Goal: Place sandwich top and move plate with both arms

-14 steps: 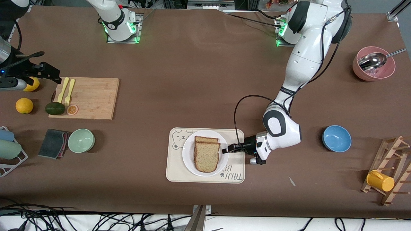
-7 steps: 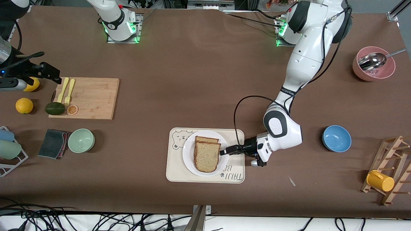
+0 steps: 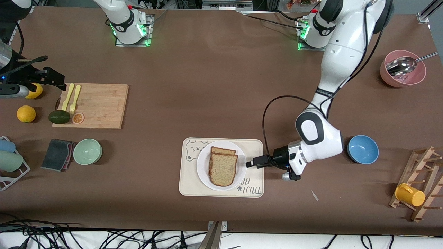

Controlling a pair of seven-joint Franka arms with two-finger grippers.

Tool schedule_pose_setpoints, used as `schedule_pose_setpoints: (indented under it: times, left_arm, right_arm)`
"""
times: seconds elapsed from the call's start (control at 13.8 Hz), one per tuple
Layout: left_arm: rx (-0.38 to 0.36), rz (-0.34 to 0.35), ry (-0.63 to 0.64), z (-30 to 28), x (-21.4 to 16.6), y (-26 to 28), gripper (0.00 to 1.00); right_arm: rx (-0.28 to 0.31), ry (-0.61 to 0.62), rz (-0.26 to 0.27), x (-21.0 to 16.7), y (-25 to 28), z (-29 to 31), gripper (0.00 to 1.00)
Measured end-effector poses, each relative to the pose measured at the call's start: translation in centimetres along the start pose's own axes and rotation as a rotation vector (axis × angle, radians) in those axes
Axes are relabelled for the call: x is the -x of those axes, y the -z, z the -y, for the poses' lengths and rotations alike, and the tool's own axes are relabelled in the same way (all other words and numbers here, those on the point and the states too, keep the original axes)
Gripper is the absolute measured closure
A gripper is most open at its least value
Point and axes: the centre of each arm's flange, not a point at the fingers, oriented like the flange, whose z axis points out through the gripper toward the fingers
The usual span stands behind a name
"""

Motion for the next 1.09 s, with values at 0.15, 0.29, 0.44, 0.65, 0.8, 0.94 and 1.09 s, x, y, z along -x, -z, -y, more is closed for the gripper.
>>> schedule_pose_setpoints:
  times: [0.15, 0.29, 0.44, 0.65, 0.8, 0.94, 1.09]
  left_arm:
    - [-0.119, 0.036, -0.088, -2.2, 1.2, 4.0, 0.0]
    - [-0.292, 0.091, -0.15, -5.0, 3.3, 8.6, 0.0]
    - [-0.494, 0.158, -0.161, -7.2, 5.9, 12.1, 0.0]
    - [-0.698, 0.224, -0.152, -10.1, 8.1, 16.2, 0.0]
    - [-0.727, 0.257, -0.114, -11.1, 8.5, 20.2, 0.0]
    - [-0.756, 0.307, -0.064, -12.0, 8.1, 25.7, 0.0]
    - [-0.78, 0.311, -0.019, -13.6, 7.2, 32.2, 0.0]
  right_arm:
    - [0.0, 0.0, 0.001, 0.0, 0.0, 0.0, 0.0]
    - [0.0, 0.0, 0.0, 0.0, 0.0, 0.0, 0.0]
    - [0.0, 0.0, -0.002, 0.0, 0.0, 0.0, 0.0]
    - [0.001, 0.0, -0.009, -0.1, 0.1, 0.0, 0.0]
    - [0.001, 0.0, -0.011, -0.1, 0.1, 0.0, 0.0]
    - [0.001, 0.0, -0.012, -0.1, 0.1, 0.0, 0.0]
    - [0.001, 0.0, -0.012, -0.2, 0.1, 0.0, 0.0]
